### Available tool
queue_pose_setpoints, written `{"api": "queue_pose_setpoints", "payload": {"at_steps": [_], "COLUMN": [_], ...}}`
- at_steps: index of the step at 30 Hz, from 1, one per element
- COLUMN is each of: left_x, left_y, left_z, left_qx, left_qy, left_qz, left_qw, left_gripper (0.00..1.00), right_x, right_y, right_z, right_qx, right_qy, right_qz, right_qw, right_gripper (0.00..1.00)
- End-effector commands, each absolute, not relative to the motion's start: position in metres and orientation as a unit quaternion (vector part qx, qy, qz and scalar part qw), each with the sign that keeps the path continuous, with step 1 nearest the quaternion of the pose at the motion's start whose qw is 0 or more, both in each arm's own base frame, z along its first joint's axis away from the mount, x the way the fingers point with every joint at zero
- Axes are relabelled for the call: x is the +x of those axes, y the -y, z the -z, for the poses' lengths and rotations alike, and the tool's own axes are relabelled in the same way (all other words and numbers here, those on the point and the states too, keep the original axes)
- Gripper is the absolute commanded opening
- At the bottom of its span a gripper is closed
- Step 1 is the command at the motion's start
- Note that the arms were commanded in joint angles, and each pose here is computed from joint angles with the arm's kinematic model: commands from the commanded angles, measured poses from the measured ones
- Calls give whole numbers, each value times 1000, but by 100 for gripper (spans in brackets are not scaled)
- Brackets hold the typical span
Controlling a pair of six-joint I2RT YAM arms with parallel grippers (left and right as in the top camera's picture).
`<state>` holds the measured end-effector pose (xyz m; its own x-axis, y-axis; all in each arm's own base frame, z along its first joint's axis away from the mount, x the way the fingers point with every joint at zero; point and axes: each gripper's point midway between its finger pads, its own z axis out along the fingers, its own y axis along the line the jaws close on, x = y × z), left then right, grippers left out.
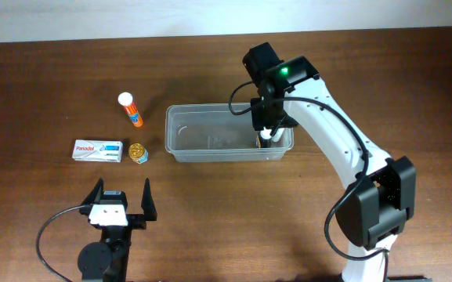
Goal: Pack container
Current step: 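Carry the dark bottle over and lower it into the container, then release the dark bottle and raise the right arm away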
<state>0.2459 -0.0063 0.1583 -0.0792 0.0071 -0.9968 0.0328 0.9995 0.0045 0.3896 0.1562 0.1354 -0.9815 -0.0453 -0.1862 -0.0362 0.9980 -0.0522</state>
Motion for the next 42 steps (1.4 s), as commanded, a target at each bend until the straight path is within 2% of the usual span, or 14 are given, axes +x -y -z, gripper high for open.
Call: {"api": "queue_pose_setpoints", "payload": {"at_steps": [1,9,16,20,24,27,29,33,42], "left_x": [246,246,246,246,246,246,246,246,246], "left_y": [4,4,4,4,4,4,4,4,4], "left_z": [-156,-156,-156,-156,-156,-156,-156,-156,-156], "left_qx": [9,9,9,9,9,9,9,9,9], "left_qy": [-735,-735,-735,-735,-735,-735,-735,-735,-734], "left_qz": [7,7,7,7,7,7,7,7,7], "left_qw": [678,678,678,678,678,678,678,678,679], "left_gripper": [100,100,100,100,100,100,100,100,100], "right_x": [391,387,381,380,379,379,379,379,380], "right_y": [-165,-177,-202,-209,-195,-176,-157,-109,7], "right_z": [-149,-154,-163,-191,-243,-283,-308,-344,-368], "right_qx": [-29,-39,-94,-100,-89,-70,-48,6,152], "right_qy": [-994,-994,-989,-986,-981,-976,-972,-963,-941], "right_qz": [9,-15,-26,-38,-35,-29,-22,7,35], "right_qw": [102,100,112,130,168,205,231,271,299], "right_gripper": [50,50,50,51,52,59,67,99,98]}}
